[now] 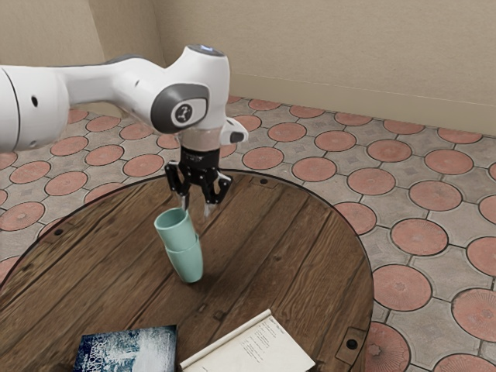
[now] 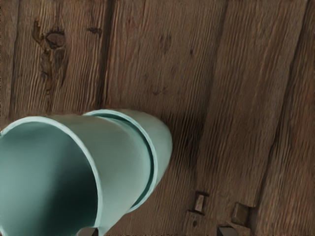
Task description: Place the left cup onto the right cup
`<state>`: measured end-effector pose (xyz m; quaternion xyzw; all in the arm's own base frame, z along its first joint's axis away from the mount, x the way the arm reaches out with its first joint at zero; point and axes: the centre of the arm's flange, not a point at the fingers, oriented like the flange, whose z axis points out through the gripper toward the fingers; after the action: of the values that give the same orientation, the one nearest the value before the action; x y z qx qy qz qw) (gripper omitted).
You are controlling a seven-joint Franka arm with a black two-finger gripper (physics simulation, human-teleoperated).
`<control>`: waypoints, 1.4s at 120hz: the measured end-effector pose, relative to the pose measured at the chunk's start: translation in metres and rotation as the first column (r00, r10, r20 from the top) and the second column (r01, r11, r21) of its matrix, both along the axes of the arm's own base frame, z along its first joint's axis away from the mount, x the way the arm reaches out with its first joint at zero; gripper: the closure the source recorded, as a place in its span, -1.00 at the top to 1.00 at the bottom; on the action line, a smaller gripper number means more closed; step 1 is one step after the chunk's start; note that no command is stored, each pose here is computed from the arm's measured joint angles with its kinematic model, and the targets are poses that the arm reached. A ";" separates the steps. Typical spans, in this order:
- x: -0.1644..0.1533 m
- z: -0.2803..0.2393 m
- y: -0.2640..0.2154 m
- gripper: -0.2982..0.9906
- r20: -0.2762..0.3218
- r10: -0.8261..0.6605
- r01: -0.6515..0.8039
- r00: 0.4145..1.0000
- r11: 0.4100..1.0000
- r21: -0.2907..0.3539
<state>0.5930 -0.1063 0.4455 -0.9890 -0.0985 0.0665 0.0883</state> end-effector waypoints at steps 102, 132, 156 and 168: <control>-0.012 0.068 0.058 0.52 0.074 -0.039 0.047 0.996 0.993 -0.105; -0.018 0.087 0.070 0.53 0.074 -0.100 0.108 0.992 0.987 -0.119; -0.023 0.097 0.086 0.54 0.073 -0.127 0.136 0.989 0.983 -0.126; -0.025 0.100 0.091 0.54 0.073 -0.142 0.151 0.987 0.980 -0.128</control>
<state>0.5678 -0.0150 0.5457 -0.9988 -0.0236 0.0347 0.0234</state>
